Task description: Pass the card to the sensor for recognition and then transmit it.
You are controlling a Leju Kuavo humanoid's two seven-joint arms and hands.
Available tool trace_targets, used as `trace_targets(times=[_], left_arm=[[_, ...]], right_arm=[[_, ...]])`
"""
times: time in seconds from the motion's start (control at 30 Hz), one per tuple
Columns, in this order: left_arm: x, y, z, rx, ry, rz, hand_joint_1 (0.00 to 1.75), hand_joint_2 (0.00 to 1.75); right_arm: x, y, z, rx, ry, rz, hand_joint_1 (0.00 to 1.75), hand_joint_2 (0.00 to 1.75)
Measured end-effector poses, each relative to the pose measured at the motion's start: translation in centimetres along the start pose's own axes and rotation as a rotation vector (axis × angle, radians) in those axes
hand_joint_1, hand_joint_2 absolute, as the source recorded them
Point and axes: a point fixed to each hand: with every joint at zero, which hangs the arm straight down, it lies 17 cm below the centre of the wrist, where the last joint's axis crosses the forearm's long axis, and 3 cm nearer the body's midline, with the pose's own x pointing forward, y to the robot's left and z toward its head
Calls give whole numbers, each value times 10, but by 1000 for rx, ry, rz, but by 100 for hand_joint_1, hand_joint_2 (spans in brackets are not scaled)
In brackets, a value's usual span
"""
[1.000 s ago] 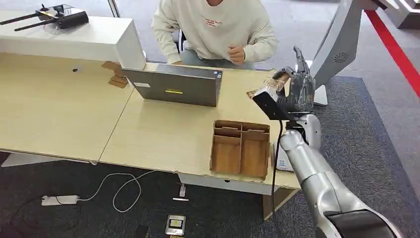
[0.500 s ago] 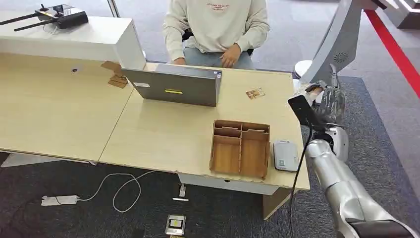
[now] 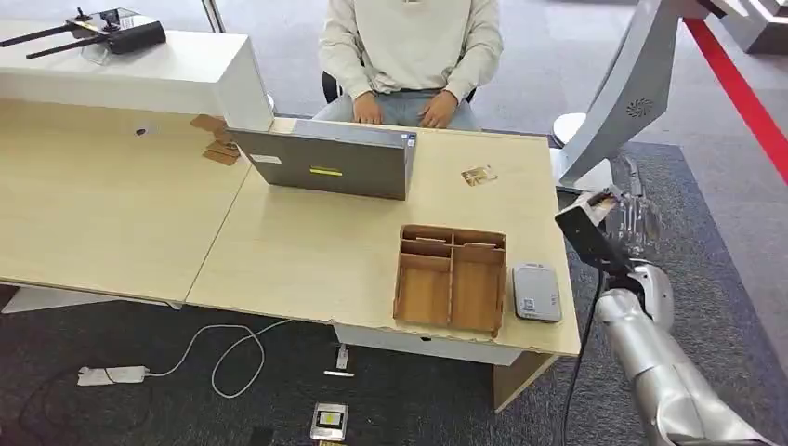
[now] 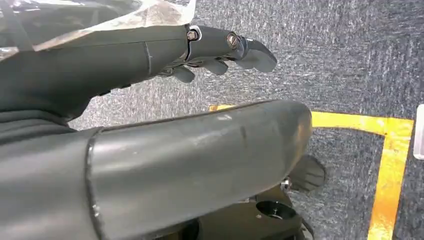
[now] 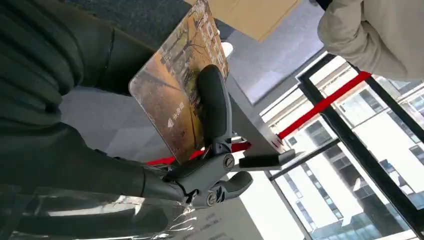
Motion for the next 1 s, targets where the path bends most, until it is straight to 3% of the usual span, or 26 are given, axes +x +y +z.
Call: trace_targets(times=[1.0], left_arm=[[-5, -12, 5, -30, 75, 39, 0, 0]], right_arm=[[-56, 69, 71, 271, 109, 71, 175, 175]])
